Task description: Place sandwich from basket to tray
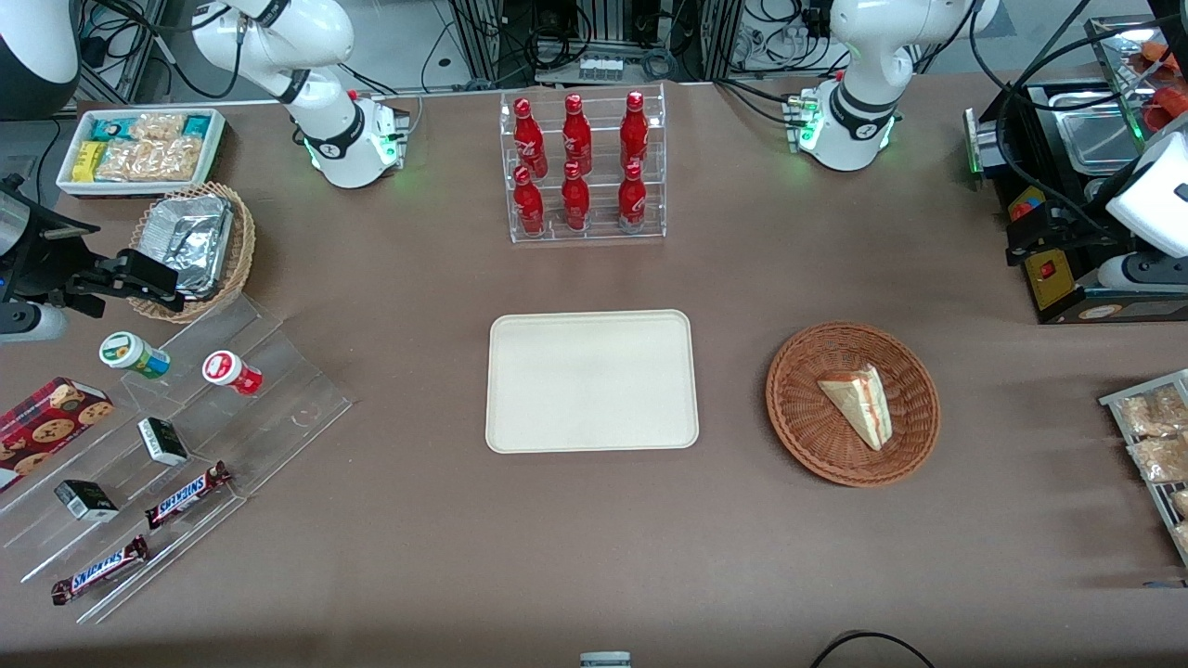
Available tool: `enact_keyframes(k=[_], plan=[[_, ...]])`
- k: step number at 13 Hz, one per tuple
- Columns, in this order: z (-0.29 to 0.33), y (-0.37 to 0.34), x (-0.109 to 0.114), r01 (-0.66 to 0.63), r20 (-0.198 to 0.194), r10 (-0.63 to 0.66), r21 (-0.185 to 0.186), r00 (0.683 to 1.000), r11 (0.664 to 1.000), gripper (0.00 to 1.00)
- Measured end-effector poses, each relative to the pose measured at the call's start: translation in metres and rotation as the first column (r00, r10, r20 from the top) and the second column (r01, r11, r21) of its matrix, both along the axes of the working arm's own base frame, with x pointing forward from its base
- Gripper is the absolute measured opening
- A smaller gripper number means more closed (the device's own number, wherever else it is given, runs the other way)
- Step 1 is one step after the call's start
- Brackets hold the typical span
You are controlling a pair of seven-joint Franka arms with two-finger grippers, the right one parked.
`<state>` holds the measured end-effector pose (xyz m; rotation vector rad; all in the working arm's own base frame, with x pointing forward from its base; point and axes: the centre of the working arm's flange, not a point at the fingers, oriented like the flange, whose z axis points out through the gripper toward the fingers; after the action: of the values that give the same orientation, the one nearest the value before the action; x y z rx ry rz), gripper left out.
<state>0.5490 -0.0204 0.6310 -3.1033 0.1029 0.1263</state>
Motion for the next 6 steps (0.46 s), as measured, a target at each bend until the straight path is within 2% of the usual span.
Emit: enact_keyframes(k=[4, 6], plan=[[-0.0003, 0.0022, 0.0002, -0.005, -0.001, 0.005, 0.000, 1.000, 1.000, 1.00], [-0.0093, 0.0041, 0.0020, -0.015, -0.019, 0.015, 0.002, 1.000, 1.000, 1.00]])
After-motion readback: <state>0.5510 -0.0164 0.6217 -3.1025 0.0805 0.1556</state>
